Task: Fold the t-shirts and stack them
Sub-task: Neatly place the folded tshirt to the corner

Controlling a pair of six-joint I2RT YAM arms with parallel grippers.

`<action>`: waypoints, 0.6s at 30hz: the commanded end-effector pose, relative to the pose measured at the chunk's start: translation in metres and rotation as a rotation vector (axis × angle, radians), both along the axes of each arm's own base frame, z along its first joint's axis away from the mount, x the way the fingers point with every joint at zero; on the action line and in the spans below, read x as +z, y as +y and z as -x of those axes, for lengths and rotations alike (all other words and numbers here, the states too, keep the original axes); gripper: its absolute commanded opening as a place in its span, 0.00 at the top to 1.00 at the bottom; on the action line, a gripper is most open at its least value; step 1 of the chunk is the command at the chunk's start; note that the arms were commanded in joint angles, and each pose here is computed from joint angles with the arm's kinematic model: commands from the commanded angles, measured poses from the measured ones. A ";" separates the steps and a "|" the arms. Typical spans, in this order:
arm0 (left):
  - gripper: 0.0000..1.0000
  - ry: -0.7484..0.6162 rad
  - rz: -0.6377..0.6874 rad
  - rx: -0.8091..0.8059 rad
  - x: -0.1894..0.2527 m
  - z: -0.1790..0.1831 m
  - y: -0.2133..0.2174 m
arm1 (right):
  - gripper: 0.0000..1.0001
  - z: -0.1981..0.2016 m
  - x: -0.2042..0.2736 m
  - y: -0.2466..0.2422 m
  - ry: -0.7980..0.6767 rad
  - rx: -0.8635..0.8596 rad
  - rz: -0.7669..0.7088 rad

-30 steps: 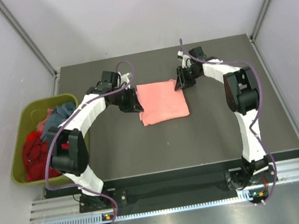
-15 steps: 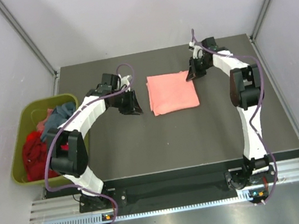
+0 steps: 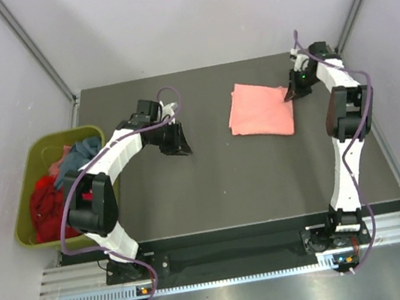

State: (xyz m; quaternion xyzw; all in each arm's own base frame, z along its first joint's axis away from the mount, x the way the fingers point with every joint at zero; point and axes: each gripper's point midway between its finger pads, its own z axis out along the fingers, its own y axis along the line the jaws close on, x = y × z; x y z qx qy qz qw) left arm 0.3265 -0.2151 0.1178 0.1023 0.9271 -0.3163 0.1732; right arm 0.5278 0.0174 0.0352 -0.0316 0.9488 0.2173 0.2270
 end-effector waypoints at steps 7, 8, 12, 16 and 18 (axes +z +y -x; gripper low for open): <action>0.71 -0.030 0.035 -0.032 0.006 -0.004 -0.007 | 1.00 -0.045 0.035 -0.122 -0.172 -0.154 0.207; 0.71 -0.030 0.031 -0.033 0.004 -0.004 -0.006 | 1.00 -0.053 0.037 -0.128 -0.205 -0.156 0.228; 0.71 -0.022 0.030 -0.032 0.001 -0.003 -0.006 | 1.00 -0.078 0.045 -0.163 -0.292 -0.209 0.319; 0.71 0.001 0.047 -0.042 -0.004 -0.001 -0.010 | 1.00 -0.111 0.061 -0.181 -0.450 -0.225 0.374; 0.71 0.006 0.047 -0.042 -0.006 -0.001 -0.010 | 1.00 -0.120 0.066 -0.188 -0.490 -0.239 0.401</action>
